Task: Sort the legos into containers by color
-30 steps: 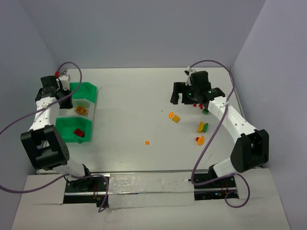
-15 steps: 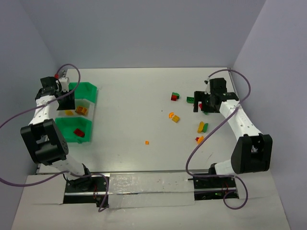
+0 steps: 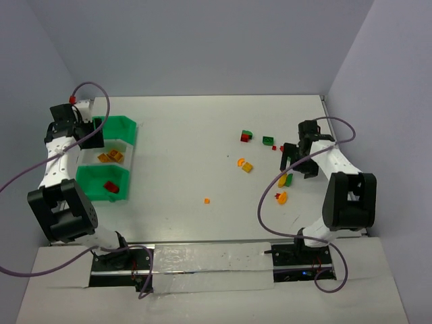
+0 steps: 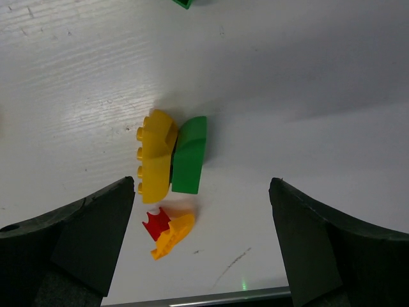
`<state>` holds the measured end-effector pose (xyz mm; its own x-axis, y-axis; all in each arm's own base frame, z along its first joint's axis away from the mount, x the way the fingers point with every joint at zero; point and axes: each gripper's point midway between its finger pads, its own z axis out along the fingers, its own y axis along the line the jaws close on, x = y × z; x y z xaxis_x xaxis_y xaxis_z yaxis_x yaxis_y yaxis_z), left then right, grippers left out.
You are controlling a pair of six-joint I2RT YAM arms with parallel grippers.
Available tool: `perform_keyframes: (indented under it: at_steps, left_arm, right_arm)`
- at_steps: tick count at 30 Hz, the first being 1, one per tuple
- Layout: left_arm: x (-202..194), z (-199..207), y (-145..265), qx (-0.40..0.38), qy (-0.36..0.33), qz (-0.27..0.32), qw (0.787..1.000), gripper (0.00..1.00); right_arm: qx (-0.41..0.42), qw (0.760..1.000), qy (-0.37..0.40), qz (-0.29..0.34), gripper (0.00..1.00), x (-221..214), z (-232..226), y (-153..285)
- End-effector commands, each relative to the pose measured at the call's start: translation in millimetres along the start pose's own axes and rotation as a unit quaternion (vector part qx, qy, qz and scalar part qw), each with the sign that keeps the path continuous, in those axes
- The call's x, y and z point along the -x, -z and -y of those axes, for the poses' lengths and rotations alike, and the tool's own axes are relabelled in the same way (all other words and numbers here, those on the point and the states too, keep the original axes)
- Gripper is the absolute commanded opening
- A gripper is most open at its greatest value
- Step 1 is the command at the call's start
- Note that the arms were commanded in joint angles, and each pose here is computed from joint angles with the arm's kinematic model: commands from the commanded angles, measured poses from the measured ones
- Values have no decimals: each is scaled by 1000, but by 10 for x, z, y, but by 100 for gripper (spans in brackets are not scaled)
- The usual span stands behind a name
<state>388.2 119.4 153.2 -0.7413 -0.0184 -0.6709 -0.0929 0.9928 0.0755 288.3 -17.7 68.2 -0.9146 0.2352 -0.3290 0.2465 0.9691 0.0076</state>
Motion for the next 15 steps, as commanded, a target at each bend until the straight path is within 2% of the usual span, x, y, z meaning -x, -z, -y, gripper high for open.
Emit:
perform_keyframes:
  at_steps: [1,7,15]
  left_arm:
    - [309,92,270,-16,0,79,997,75]
    - [458,220,491,-28,-8,125,992,76]
    - [516,473,651,-65,-20,146,987,76]
  right_arm:
    - [21,999,-31,-9,93,77,-101,-64]
    - [26,998,-46,-44,91,60,-169,-286]
    - [35,995,-51,-82,81,-63,-224,-484]
